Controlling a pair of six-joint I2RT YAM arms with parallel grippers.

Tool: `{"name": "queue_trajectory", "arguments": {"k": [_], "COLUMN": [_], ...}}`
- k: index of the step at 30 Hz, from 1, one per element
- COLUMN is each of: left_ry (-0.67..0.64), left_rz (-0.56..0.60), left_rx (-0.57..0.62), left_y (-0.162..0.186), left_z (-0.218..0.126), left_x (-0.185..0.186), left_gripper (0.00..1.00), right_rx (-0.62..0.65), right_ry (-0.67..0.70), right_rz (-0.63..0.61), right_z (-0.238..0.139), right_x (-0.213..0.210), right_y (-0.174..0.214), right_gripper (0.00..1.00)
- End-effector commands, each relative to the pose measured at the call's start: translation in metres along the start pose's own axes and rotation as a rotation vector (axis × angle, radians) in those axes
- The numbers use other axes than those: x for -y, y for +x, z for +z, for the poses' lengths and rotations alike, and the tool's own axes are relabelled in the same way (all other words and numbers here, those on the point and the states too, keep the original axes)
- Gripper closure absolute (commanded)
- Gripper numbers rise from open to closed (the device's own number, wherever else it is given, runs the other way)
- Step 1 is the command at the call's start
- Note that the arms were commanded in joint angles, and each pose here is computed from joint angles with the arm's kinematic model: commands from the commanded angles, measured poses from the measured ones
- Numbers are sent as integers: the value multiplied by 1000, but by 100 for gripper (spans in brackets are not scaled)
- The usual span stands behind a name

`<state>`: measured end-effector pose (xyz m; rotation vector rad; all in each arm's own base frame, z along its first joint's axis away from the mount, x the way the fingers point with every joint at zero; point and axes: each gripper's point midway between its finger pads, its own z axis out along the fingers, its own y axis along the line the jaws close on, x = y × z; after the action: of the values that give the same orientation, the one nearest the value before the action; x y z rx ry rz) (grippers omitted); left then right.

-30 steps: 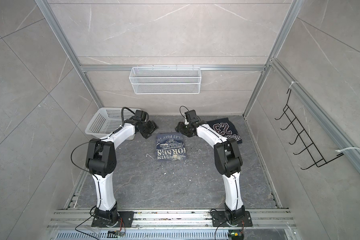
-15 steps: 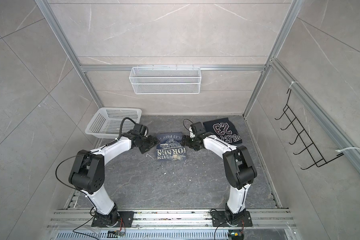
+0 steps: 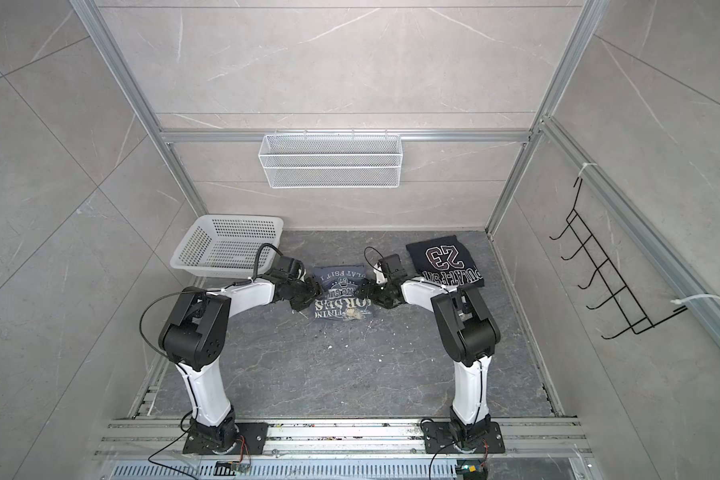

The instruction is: Fold and stack the tank tops

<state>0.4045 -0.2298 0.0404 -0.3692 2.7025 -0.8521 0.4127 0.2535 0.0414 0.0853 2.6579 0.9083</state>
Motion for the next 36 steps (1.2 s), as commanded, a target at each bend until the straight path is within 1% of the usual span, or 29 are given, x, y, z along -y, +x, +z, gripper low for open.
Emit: {"name": "queue_trajectory", "arguments": {"k": [1,5,7,13,16,18,22,27,29,33,36], "left_ry": [14,24,29,65,112,149,227,333,373,457,510], "left_rz": [7,14,17,39,64,82,117,145,160,194,214], "left_rx": [-37,-55,-58,-57,-47,-44,-29,-6,4,24,31], "left_y": [7,14,16,23,24,25,24,19,18,17,17], "left_z": [16,27,30,38,40,42,47,50,52,54,60], "left_x": [8,16,20,39,61,79,119,165,183,222,248], "left_gripper": [34,46,51,68,76,80,87,93,94,95,96], "right_rx": [-39,-41,-36,-2,36,63,130,251,308,391,436], "right_ry": [-1,0,8,36,62,86,182,289,341,420,477], "right_rz": [33,38,38,37,43,42,3,-49,-67,-90,-93], "right_z": [14,15,14,1,-13,-25,-56,-103,-123,-157,-175], "right_x": [9,9,10,15,24,30,40,47,50,56,65], "right_y": [11,11,9,3,-4,-10,-24,-46,-56,-73,-85], "right_gripper": [27,41,47,68,79,84,93,97,98,98,99]}}
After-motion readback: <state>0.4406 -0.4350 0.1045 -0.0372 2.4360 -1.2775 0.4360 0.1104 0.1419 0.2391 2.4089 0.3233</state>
